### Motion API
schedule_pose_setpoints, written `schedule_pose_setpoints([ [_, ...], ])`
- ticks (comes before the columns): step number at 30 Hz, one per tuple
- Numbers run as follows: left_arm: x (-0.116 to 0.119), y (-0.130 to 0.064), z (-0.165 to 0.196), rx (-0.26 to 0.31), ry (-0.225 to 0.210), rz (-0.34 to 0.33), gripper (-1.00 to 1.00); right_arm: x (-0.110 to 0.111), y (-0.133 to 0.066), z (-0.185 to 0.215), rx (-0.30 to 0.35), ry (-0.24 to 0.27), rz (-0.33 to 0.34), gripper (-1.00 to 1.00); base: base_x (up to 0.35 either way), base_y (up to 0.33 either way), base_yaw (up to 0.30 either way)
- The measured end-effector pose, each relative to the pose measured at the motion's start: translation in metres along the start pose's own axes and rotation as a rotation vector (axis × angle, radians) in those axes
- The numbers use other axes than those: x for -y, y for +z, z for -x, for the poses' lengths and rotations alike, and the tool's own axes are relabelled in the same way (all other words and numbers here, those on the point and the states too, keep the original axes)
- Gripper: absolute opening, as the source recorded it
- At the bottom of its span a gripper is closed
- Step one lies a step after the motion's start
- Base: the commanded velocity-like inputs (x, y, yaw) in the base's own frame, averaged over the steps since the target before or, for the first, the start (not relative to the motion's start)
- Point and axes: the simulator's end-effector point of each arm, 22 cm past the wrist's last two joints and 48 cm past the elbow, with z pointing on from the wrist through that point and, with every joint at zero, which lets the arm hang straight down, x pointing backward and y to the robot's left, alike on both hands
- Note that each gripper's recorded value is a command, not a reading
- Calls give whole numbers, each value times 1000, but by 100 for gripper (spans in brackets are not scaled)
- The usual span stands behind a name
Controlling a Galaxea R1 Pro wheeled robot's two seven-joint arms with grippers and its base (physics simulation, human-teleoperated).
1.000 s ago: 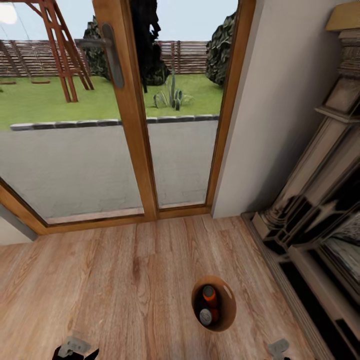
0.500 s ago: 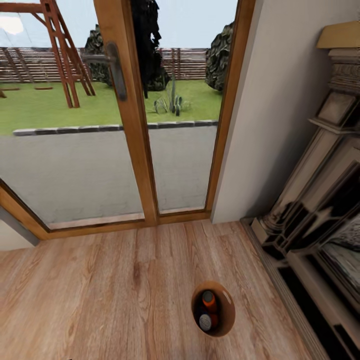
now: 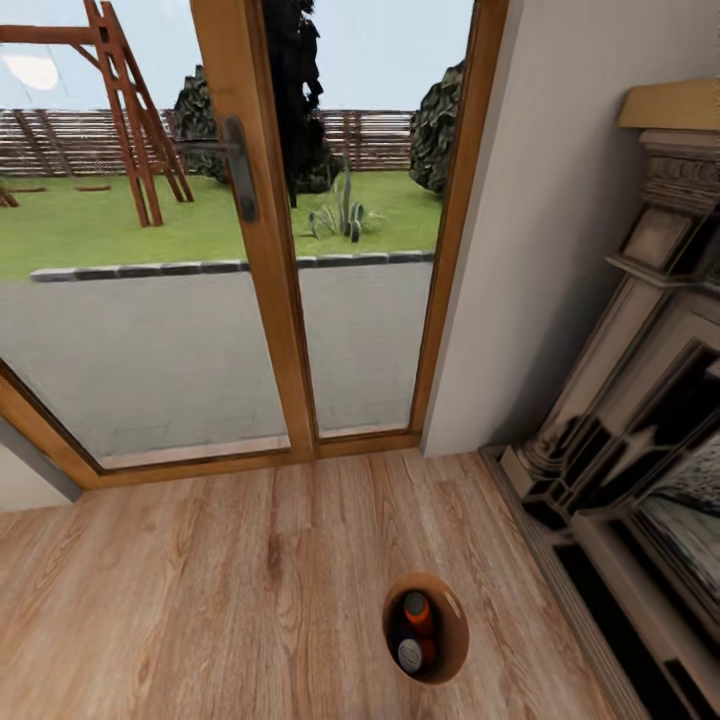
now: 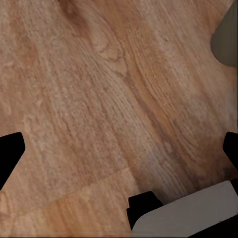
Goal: Put the three can of soda from the living room inside the tash can in the kitchen.
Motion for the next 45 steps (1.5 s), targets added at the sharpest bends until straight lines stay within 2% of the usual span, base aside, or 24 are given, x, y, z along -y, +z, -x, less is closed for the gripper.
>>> schedule_pose_setpoints([
  [13,2,-19,17,16,9,7,100,2,-24,11,36,17,-12,100,0,0,0],
  [21,4,-29,30,25,18,2,100,0,-38,13,35,21,-12,100,0,0,0],
  [27,15,-38,28,0,45,-28,100,1,-48,19,43,22,-14,100,0,0,0],
  [30,13,-47,16,-36,32,2,100,1,-53,23,48,22,-15,100,0,0,0],
  [31,7,-55,-9,-110,1,68,100,1,-55,24,50,22,-15,100,0,0,0],
  [32,6,-59,-20,-153,-20,100,100,1,-56,25,53,22,-15,100,0,0,0],
  [34,5,-63,-27,-190,-36,122,100,1,-60,28,56,22,-16,100,0,0,0],
  [40,6,-76,-42,-275,-67,157,100,1,-69,35,66,21,-17,100,0,0,0],
  [45,6,-83,-41,-294,-74,163,100,1,-77,39,72,22,-18,100,0,0,0],
])
